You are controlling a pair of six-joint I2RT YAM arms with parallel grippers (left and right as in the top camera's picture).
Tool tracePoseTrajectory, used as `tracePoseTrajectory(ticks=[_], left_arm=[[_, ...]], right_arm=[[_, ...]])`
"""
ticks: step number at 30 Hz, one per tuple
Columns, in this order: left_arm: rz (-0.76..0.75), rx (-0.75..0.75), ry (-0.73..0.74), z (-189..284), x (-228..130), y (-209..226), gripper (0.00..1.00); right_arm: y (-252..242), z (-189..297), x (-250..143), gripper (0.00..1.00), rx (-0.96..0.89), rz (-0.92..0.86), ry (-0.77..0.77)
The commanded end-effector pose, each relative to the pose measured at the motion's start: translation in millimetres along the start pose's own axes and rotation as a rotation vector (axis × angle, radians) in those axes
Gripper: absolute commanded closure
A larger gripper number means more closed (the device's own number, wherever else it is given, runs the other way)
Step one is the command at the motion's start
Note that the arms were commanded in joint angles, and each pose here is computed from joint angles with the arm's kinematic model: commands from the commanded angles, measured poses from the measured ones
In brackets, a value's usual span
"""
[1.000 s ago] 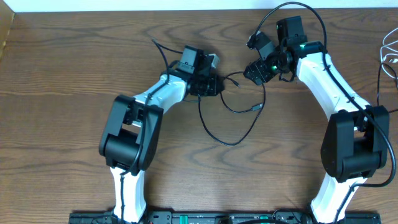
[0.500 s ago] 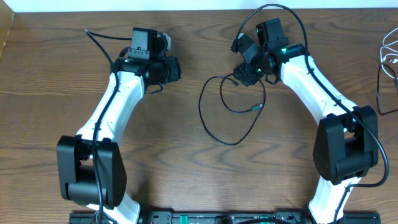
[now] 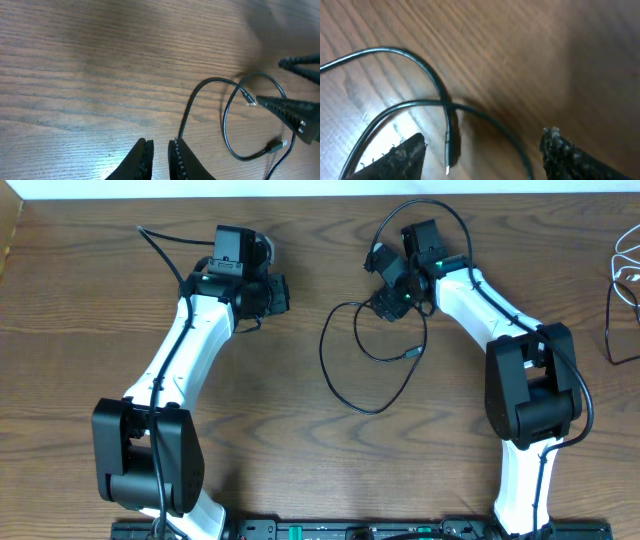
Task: Untangle cables
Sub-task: 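Grasp the black cable with the right gripper and lift it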
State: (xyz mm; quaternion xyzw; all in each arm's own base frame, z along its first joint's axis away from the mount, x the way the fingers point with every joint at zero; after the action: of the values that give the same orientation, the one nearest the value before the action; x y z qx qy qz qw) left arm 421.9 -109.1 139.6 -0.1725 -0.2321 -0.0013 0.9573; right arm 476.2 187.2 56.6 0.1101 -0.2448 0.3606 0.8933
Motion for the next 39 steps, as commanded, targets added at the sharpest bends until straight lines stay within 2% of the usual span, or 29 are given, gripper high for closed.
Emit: tracePoseTrajectory(ticks=[1, 15, 22, 25, 31, 34, 39], left_arm=[[-0.015, 0.009, -0.006, -0.1, 3.7, 0.6, 0.83], [-0.035, 0.016, -0.008, 0.0, 4.1, 1.7, 0.83], [-0.042, 0.017, -0.007, 0.0, 3.9, 1.7, 0.83], [-0.042, 0.017, -0.007, 0.0, 3.8, 1.7, 0.83], [-0.041, 0.017, -0.005, 0.0, 3.4, 1.8, 0.83], [-0.041, 0.017, -0.004, 0.0, 3.2, 1.9, 0.83], [-0.041, 0.017, -0.004, 0.0, 3.2, 1.9, 0.83]], right_arm=[[7.3, -17.0, -3.0, 0.28, 0.018, 0.041, 0.014], [17.7, -36.2, -15.3, 0.28, 0.047, 0.071, 0.057], [20.8, -52.0, -38.5, 0.32, 0.068, 0.051, 0.133], [20.3, -53.4, -41.6, 0.39, 0.065, 0.049, 0.146], [7.2, -52.5, -47.8, 0.74, -0.020, 0.011, 0.185], [2.0, -51.2, -52.9, 0.88, -0.056, 0.010, 0.214], [1.2, -50.1, -57.3, 0.95, -0.074, -0.074, 0.233]])
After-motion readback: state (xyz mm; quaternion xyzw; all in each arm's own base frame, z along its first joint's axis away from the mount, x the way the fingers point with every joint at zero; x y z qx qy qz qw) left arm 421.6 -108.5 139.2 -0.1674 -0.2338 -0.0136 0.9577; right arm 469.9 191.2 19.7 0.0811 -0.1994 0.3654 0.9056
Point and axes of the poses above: each gripper's point midway between its finger pads, its own z axis back along the fingers, its own y axis along the line the jaws close on, x = y × z, the point moved 2 cm from there along z, back along the fingers, and after that the axes turned 4 degrees about -z, right-handed, at the moved point
